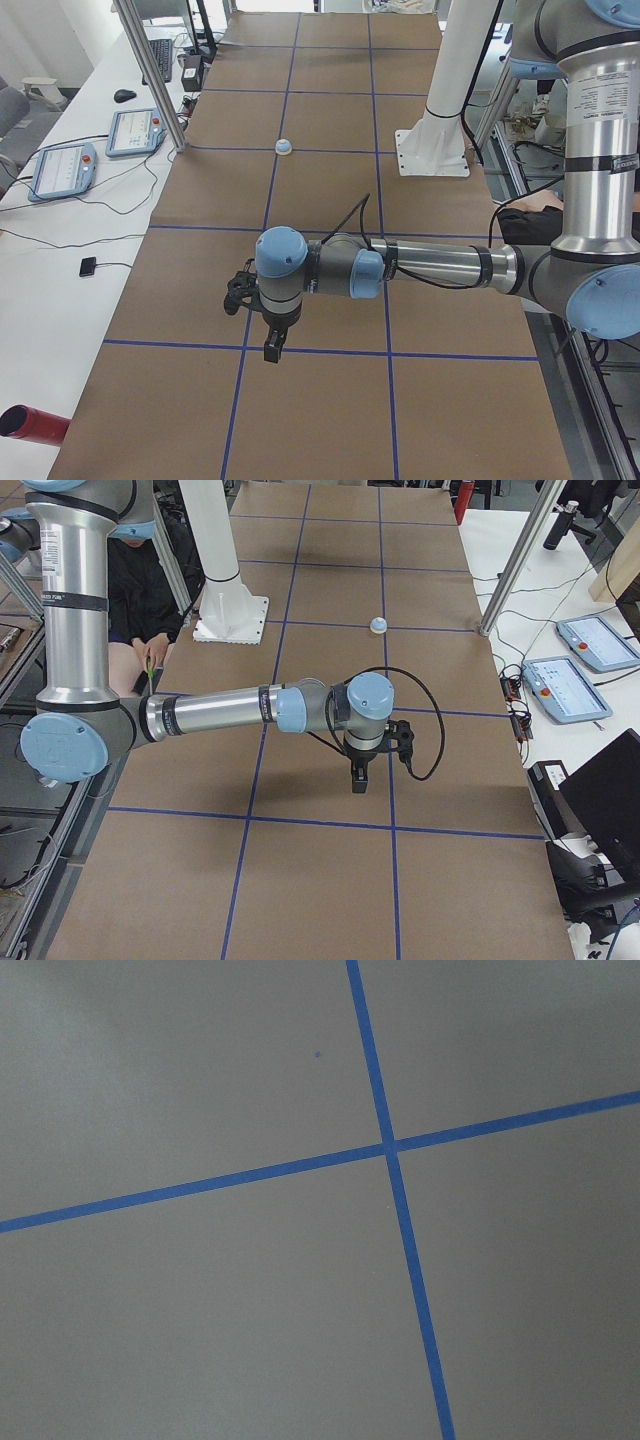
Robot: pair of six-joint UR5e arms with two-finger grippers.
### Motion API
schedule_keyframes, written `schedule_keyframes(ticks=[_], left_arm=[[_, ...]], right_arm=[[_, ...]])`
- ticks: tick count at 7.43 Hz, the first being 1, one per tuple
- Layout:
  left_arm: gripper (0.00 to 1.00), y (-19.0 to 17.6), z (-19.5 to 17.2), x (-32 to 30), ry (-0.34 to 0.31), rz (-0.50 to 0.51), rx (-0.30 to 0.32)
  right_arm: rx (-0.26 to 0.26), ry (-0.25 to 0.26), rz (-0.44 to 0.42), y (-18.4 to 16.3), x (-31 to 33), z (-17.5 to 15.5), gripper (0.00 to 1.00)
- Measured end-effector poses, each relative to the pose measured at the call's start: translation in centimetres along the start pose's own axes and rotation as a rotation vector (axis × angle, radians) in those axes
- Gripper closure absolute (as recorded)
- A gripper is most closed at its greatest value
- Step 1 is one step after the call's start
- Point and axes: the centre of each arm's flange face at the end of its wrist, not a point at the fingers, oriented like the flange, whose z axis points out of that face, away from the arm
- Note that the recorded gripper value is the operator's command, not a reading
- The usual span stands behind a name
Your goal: Place and press bell with both arms
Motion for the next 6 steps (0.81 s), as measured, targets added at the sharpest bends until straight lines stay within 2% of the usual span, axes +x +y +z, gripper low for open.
schedule_keyframes(ticks=[6], left_arm=[[0.0, -0.07, -0.13, 0.19, 0.0, -0.014, 0.003]], right_arm=[[-0.002, -0.005, 0.001, 0.02, 0.04, 0.08, 0.0]])
